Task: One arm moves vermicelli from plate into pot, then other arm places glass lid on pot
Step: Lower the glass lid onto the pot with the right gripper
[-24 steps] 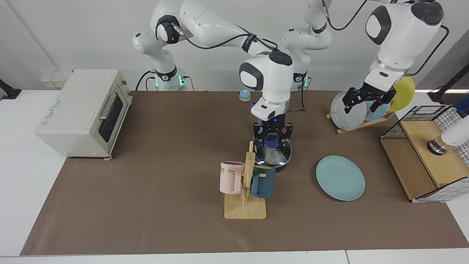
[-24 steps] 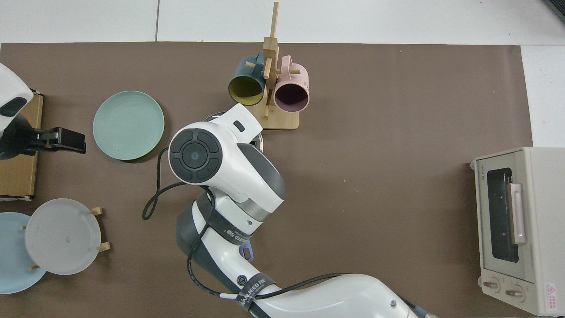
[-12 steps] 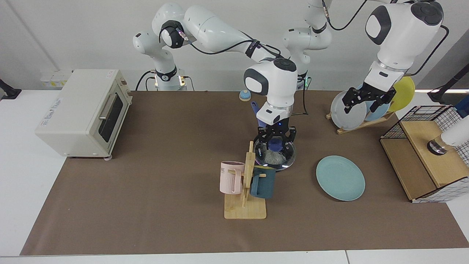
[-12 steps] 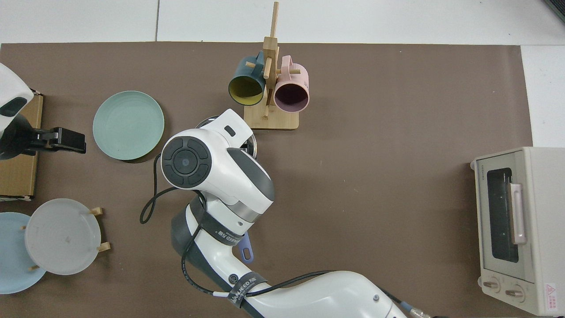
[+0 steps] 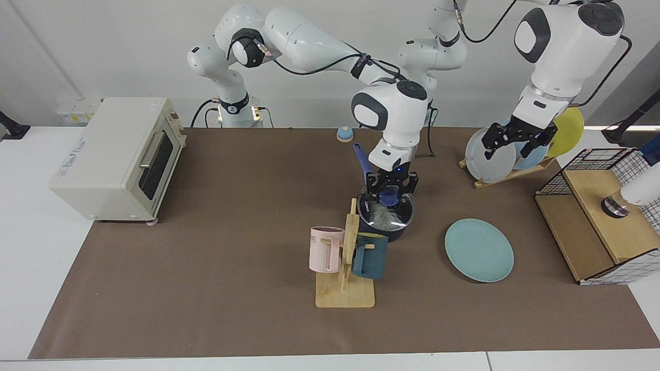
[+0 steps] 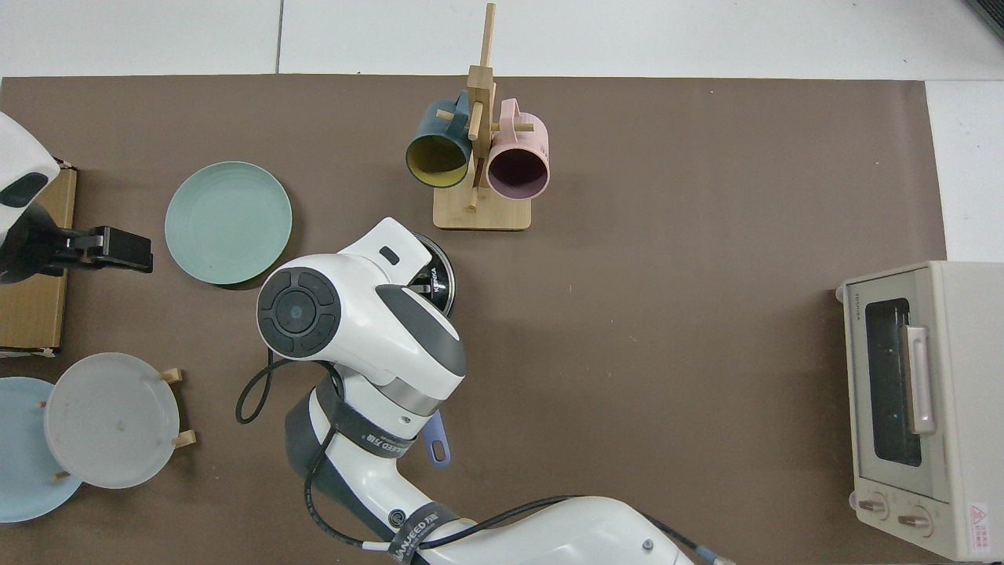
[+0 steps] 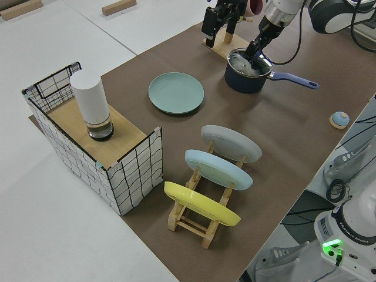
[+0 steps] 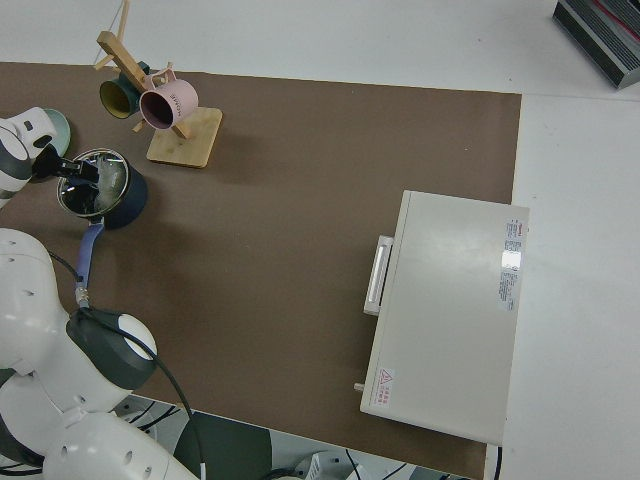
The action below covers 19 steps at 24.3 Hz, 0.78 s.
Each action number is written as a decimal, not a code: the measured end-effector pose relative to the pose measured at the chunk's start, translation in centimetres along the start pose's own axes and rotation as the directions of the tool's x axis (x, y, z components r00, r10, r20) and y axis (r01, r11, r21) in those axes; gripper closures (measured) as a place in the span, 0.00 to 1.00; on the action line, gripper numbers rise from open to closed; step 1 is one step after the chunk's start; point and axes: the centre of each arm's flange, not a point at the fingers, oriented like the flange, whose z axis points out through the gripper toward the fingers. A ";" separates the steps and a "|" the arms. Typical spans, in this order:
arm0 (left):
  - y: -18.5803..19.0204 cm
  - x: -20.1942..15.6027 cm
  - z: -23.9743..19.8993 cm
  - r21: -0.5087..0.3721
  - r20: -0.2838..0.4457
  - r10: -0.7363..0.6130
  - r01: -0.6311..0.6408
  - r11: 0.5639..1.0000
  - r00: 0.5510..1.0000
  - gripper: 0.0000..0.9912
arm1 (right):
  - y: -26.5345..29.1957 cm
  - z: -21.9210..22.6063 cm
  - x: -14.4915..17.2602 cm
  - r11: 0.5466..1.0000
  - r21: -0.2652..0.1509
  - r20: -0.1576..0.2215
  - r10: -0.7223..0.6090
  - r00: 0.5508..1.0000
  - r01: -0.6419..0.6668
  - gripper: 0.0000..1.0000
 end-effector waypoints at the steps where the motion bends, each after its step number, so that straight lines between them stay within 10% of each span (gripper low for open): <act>1: 0.0 0.0 0.0 0.000 0.000 0.000 0.000 1.000 1.000 0.00 | 0.1 0.1 0.0 1.000 -0.008 -0.004 -0.005 1.000 0.005 0.41; 19: 0.0 0.0 0.0 0.000 0.000 0.000 0.000 1.000 1.000 0.00 | 0.1 0.1 0.0 1.000 -0.018 -0.014 -0.013 1.000 0.012 0.39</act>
